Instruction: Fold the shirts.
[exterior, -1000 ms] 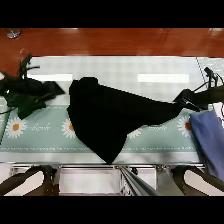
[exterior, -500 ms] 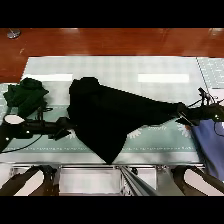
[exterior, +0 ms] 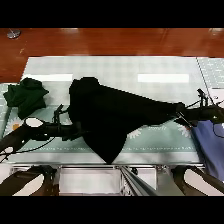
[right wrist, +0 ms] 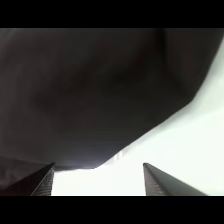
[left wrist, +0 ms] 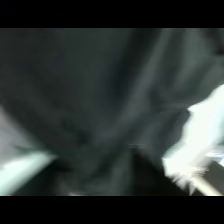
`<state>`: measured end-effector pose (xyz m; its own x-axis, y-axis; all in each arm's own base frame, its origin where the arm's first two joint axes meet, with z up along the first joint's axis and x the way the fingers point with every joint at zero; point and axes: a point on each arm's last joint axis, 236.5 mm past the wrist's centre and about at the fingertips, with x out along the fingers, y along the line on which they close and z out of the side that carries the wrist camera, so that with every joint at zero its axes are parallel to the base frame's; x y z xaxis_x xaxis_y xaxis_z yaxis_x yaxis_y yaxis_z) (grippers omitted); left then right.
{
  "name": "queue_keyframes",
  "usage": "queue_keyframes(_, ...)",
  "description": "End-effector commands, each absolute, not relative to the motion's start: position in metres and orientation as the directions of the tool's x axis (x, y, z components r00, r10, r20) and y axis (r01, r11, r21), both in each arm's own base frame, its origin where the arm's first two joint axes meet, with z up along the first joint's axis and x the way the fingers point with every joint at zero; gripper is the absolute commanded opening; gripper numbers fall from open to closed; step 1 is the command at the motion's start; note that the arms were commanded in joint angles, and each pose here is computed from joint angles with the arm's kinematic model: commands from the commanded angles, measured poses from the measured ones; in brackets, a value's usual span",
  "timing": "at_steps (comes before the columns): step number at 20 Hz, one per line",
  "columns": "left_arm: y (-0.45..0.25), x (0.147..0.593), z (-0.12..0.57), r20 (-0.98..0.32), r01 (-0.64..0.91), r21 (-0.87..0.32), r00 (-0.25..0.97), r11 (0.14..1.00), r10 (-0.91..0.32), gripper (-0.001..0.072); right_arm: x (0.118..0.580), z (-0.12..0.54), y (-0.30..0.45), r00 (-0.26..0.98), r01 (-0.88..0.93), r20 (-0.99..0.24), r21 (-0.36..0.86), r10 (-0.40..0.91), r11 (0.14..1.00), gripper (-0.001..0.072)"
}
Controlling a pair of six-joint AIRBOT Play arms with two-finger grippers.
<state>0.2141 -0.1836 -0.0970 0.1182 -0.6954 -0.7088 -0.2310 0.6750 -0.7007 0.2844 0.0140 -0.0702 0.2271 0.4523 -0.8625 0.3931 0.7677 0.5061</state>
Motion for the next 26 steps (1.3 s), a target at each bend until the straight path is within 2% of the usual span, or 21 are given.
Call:
queue_keyframes(1,-0.201,0.235,-0.076,-0.666,-0.134,-0.746,0.157,0.653,-0.729,0.0020,0.292,-0.075,0.000,0.259,0.454,-0.882,0.471,0.395,0.756,0.0626)
queue_keyframes(8,-0.201,0.308,-0.001,-0.585,0.018,-0.786,0.305,0.618,-0.752,0.0021,0.320,-0.070,-0.050,0.293,0.511,-0.932,0.342,0.215,0.788,0.0626)
queue_keyframes(11,-0.202,0.312,0.005,-0.578,0.033,-0.786,0.314,0.617,-0.753,0.0021,0.333,-0.078,-0.052,0.270,0.522,-0.933,0.350,0.238,0.778,0.0625)
queue_keyframes(15,-0.202,0.312,0.005,-0.578,0.033,-0.787,0.312,0.616,-0.754,0.0021,0.349,-0.096,-0.035,0.277,0.541,-0.900,0.435,0.336,0.720,0.0609)
queue_keyframes(16,-0.202,0.312,0.005,-0.578,0.033,-0.787,0.312,0.616,-0.754,0.0021,0.355,-0.097,-0.032,0.294,0.544,-0.889,0.457,0.351,0.703,0.0578)
queue_keyframes(17,-0.202,0.312,0.005,-0.577,0.033,-0.787,0.313,0.616,-0.754,0.0021,0.360,-0.096,-0.030,0.315,0.540,-0.878,0.478,0.361,0.693,0.0365)
queue_keyframes(18,-0.202,0.313,0.006,-0.577,0.034,-0.787,0.315,0.616,-0.754,0.0021,0.366,-0.093,-0.028,0.335,0.516,-0.867,0.497,0.370,0.697,0.0098)
queue_keyframes(19,-0.200,0.316,0.009,-0.573,0.038,-0.787,0.325,0.616,-0.752,0.0021,0.371,-0.086,-0.026,0.349,0.484,-0.855,0.514,0.383,0.708,0.0022)
queue_keyframes(21,-0.191,0.335,0.033,-0.545,0.089,-0.784,0.376,0.615,-0.750,0.0021,0.386,-0.055,-0.022,0.361,0.406,-0.833,0.545,0.419,0.734,0.0021)
queue_keyframes(23,-0.177,0.365,0.094,-0.474,0.188,-0.775,0.459,0.604,-0.751,0.0021,0.413,0.008,-0.022,0.416,0.278,-0.799,0.567,0.435,0.776,0.0021)
queue_keyframes(26,-0.149,0.402,0.244,-0.291,0.414,-0.658,0.630,0.628,-0.720,0.0020,0.460,0.165,-0.020,0.647,0.039,-0.664,0.520,0.375,0.854,0.0021)
